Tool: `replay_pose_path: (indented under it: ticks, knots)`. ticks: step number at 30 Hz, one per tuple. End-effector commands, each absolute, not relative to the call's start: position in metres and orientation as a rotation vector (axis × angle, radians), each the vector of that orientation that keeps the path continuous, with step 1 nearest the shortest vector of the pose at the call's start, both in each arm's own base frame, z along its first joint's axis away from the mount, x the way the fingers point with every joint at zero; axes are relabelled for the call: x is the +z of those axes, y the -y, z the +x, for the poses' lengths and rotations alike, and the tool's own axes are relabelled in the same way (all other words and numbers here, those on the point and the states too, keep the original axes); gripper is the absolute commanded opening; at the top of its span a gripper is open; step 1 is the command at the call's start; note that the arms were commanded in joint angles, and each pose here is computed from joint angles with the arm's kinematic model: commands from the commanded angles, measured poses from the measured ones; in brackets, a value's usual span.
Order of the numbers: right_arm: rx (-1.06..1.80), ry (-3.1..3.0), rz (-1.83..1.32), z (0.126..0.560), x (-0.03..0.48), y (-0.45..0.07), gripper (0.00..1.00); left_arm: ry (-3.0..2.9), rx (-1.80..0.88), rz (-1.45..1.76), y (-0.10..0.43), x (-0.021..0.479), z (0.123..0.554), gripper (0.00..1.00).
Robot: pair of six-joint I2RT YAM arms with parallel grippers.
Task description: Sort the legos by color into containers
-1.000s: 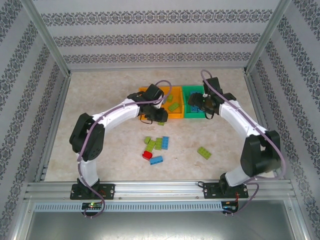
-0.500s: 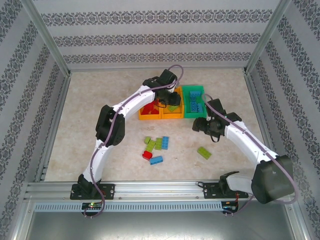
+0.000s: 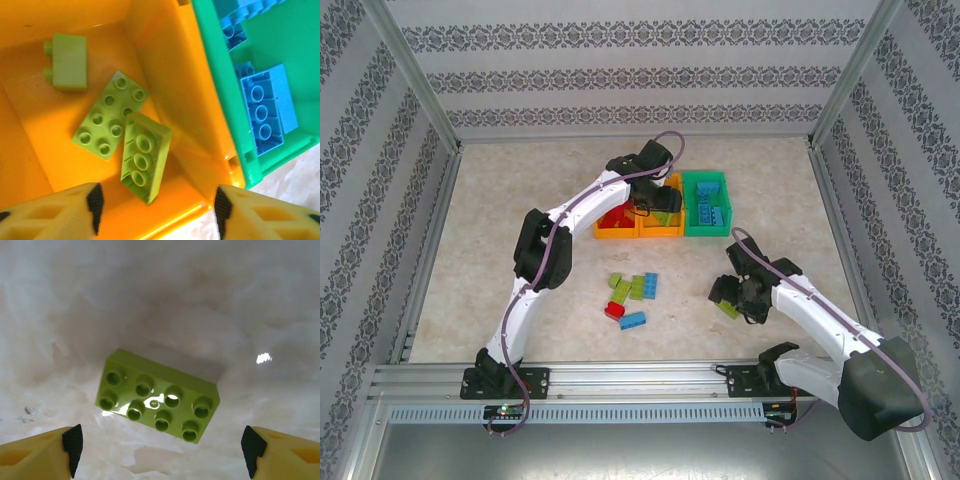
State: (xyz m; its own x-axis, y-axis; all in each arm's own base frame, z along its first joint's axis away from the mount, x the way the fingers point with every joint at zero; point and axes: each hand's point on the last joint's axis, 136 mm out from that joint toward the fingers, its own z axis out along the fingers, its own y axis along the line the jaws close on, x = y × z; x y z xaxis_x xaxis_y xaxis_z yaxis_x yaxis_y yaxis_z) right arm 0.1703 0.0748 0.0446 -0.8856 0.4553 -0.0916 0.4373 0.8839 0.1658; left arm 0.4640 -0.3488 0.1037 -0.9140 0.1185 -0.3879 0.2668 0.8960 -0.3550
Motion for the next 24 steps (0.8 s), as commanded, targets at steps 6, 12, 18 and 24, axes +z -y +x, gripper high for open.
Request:
replay_pose_path:
  ticks: [6, 12, 18, 24]
  knots:
    - [0.229, -2.89, 0.847, 0.174, 0.034, -0.081, 0.88, -2.608, -0.6, 0.287, 0.343, 0.142, 0.455, 0.86]
    - [0.181, -2.908, 0.843, 0.181, 0.027, -0.083, 0.88, -2.551, -0.655, 0.279, 0.341, 0.163, 0.445, 1.0]
    - [0.093, -2.965, 0.822, 0.18, 0.014, -0.079, 0.83, -2.48, -0.726, 0.241, 0.337, 0.187, 0.435, 1.0]
    - [-0.028, -2.982, 0.746, 0.184, 0.011, -0.073, 0.66, -2.424, -0.701, 0.219, 0.321, 0.202, 0.425, 1.0]
